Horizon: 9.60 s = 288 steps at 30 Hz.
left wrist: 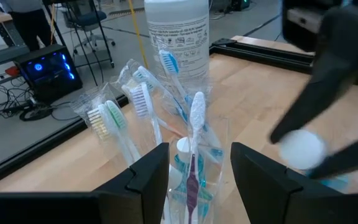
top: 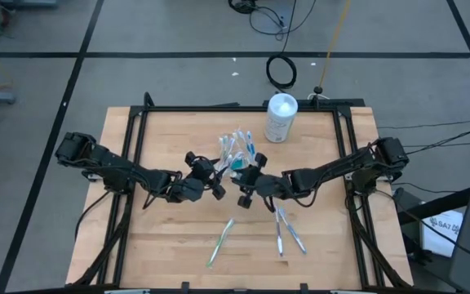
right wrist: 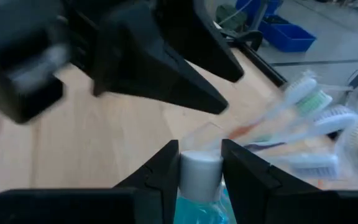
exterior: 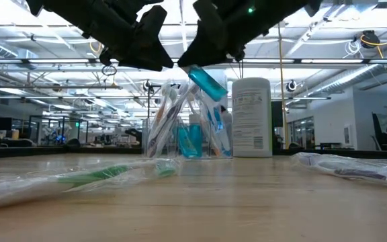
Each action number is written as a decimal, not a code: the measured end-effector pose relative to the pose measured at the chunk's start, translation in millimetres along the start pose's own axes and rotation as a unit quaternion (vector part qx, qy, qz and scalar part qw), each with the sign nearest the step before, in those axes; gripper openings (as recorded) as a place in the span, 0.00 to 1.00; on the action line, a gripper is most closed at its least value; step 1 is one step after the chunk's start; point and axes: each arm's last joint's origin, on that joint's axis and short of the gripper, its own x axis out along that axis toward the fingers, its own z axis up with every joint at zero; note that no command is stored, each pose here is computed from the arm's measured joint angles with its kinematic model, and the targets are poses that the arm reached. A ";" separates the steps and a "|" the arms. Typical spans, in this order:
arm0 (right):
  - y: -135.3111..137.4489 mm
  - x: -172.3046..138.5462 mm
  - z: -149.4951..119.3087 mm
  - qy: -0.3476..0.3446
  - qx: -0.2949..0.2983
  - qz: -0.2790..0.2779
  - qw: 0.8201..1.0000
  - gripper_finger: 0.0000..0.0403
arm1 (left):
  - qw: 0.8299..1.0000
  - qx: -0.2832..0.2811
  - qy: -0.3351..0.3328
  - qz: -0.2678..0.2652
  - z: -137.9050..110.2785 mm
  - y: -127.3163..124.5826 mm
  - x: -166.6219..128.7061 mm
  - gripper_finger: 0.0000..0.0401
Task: Pick & Place toothbrushing station
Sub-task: Put the blue mouthwash into the transparent organizer, then put the blue toothbrush into the transparent organizer
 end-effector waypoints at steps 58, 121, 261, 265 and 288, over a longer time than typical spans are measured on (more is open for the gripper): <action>-67.4 57.1 -80.7 -0.234 0.094 -0.034 0.967 0.25 | 0.997 -0.039 -0.051 0.042 31.1 18.7 -25.6 0.45; -9.7 -63.4 -72.6 0.177 0.119 0.187 0.959 0.45 | 0.996 -0.052 -0.004 -0.077 27.2 12.1 -25.6 0.45; -122.8 21.4 -96.2 -0.242 0.027 -0.044 0.969 0.00 | 0.971 0.029 0.083 -0.220 40.0 50.9 -92.0 0.45; -121.2 23.1 -100.4 -0.217 0.026 -0.055 0.974 0.00 | 0.971 0.030 0.083 -0.220 40.0 50.9 -92.0 0.45; -114.3 24.6 -107.5 -0.172 0.020 -0.039 0.984 0.22 | 0.974 0.016 0.082 -0.211 40.2 51.3 -91.7 0.45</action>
